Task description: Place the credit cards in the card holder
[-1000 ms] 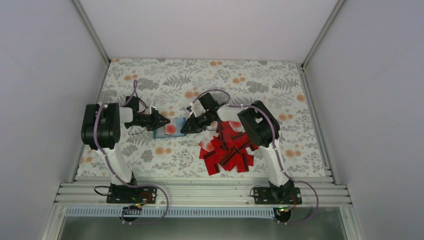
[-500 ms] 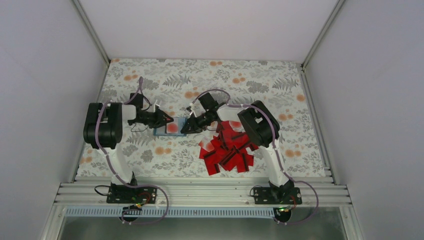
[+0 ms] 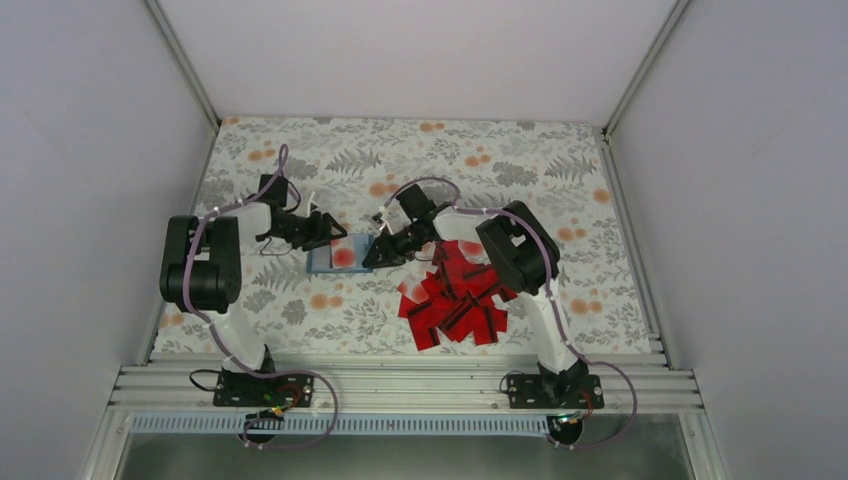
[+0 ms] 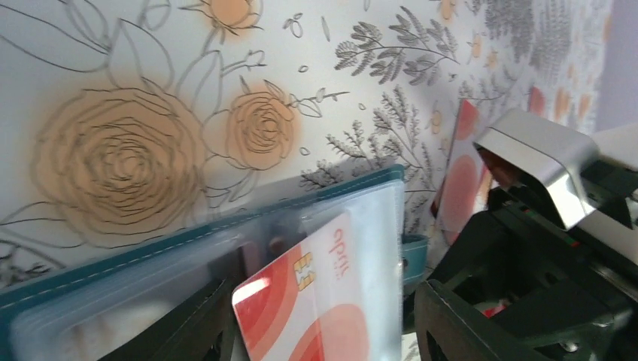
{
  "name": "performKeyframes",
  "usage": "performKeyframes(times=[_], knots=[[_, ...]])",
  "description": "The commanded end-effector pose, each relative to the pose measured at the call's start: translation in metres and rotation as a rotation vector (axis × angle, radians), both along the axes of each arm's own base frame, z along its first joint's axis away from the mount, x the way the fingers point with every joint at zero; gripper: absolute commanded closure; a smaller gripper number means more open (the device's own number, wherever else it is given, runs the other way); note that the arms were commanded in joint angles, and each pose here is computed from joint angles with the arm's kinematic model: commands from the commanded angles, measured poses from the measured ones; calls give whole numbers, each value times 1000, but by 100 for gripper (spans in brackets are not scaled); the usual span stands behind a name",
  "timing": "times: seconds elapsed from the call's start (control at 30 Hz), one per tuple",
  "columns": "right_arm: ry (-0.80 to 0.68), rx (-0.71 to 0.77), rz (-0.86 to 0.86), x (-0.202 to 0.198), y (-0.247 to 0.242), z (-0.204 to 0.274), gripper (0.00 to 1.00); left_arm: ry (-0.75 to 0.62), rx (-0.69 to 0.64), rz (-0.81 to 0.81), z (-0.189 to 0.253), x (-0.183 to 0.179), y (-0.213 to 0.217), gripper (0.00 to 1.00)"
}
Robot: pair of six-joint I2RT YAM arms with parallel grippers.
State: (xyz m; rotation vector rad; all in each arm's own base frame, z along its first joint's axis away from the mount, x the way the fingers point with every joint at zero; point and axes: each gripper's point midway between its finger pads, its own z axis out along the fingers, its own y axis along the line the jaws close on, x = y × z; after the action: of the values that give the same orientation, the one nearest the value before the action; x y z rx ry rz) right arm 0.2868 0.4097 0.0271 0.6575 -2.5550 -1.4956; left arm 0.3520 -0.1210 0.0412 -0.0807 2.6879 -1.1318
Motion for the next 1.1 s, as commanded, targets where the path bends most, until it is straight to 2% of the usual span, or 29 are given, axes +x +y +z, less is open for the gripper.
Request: performKeyframes(times=[0.0, 0.17, 0.23, 0.37, 0.77, 1.07], knots=[[29, -149, -35, -6, -23, -25, 72, 44, 166, 33, -10, -7, 21, 38], [22, -153, -33, -8, -26, -20, 72, 42, 240, 32, -3, -9, 25, 35], [11, -151, -34, -7, -26, -17, 72, 34, 256, 33, 1, -11, 26, 38], [-9, -152, -52, 0, -27, -9, 73, 13, 256, 30, 9, -14, 22, 53], [-71, -146, -104, 17, -23, 22, 74, 41, 266, 5, 1, -27, 4, 74], [-89, -140, -127, 26, -19, 37, 75, 53, 280, -1, -7, -29, 2, 75]])
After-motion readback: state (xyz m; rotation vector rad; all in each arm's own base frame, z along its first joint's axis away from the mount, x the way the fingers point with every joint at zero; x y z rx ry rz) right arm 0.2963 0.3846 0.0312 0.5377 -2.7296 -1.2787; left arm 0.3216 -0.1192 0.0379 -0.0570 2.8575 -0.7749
